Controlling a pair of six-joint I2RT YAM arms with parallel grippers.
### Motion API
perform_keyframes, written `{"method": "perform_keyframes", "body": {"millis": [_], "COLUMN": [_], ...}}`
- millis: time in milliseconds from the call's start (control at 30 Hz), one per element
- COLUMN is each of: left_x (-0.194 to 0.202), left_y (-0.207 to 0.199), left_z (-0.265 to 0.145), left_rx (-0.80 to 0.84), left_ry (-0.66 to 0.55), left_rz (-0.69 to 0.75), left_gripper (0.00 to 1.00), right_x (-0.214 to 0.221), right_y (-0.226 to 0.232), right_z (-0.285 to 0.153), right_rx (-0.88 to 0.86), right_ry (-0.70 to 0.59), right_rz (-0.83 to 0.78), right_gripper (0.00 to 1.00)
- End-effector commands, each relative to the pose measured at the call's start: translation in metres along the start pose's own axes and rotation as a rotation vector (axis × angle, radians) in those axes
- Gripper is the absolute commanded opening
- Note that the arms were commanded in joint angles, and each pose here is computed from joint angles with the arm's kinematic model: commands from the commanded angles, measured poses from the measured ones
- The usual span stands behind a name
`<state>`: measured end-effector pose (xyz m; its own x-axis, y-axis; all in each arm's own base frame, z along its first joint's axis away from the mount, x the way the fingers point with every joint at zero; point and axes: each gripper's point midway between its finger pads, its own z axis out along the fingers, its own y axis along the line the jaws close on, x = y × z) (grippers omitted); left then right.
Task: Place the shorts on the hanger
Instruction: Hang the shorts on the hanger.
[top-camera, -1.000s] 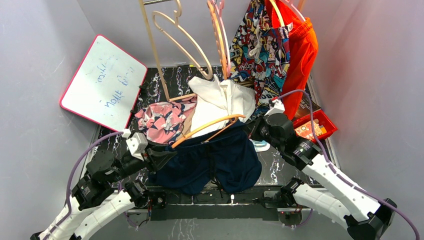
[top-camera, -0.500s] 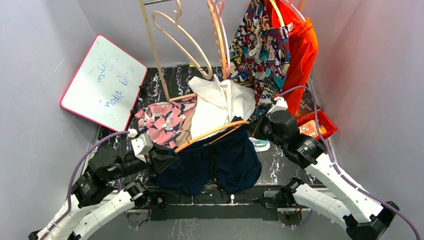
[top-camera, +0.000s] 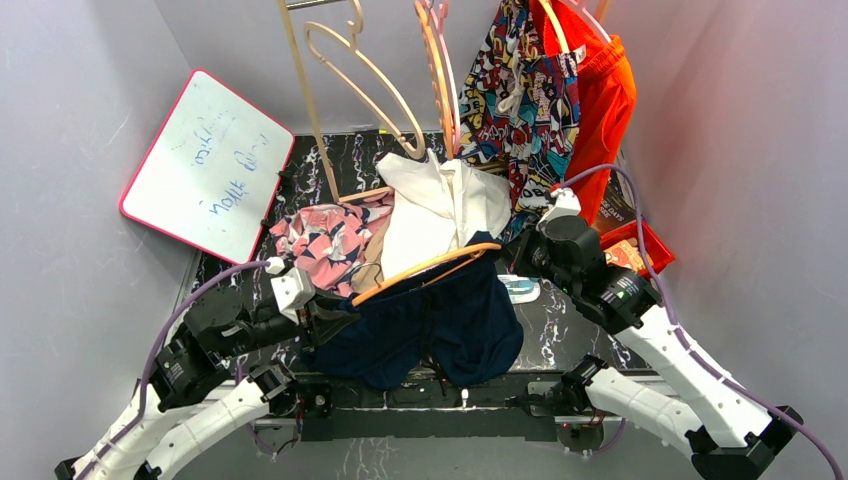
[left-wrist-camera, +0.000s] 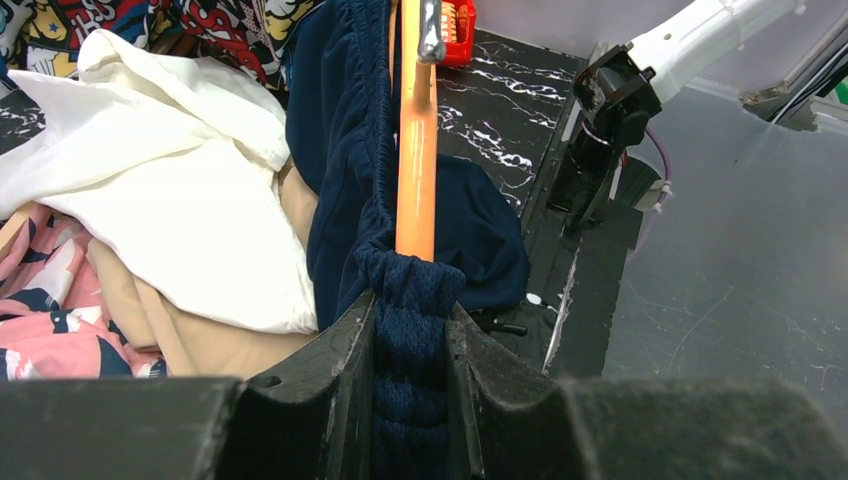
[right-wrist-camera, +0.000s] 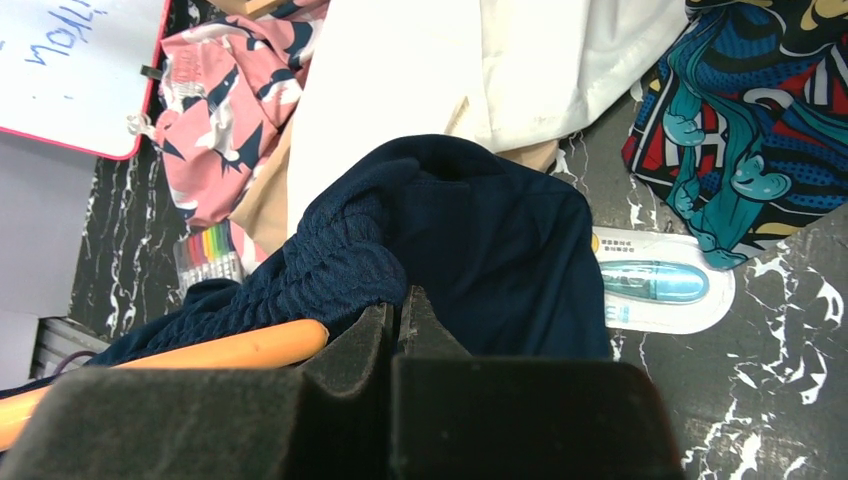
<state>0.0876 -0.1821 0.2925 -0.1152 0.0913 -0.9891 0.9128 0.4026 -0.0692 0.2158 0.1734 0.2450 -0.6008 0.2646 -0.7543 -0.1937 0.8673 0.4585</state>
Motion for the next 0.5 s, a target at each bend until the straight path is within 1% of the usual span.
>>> {"method": "perform_keyframes", "body": {"millis": [0, 233, 467], "left_x": [-0.024, -0.025, -0.025], "left_y": [-0.011, -0.023, -0.028], "left_z": [-0.013, -0.012, -0.013], "left_rx": [0.039, 0.113, 0.136], "left_ry": [-0.057, -0.05, -0.049], "left_rz": [0.038, 0.035, 0.03], "left_gripper": [0.0, 0.0, 0.0], "right_x": [-0.041, -0.041, -0.041], "right_y": [-0.03, -0.032, -0.033], "right_z": [-0.009, -0.008, -0.007], "right_rx": [0.17, 0.187, 0.193], "right_ry": [-0.15, -0.142, -0.143], "right_rz": [-0.034, -0.052, -0.058], "right_gripper": [0.0, 0.0, 0.0]}}
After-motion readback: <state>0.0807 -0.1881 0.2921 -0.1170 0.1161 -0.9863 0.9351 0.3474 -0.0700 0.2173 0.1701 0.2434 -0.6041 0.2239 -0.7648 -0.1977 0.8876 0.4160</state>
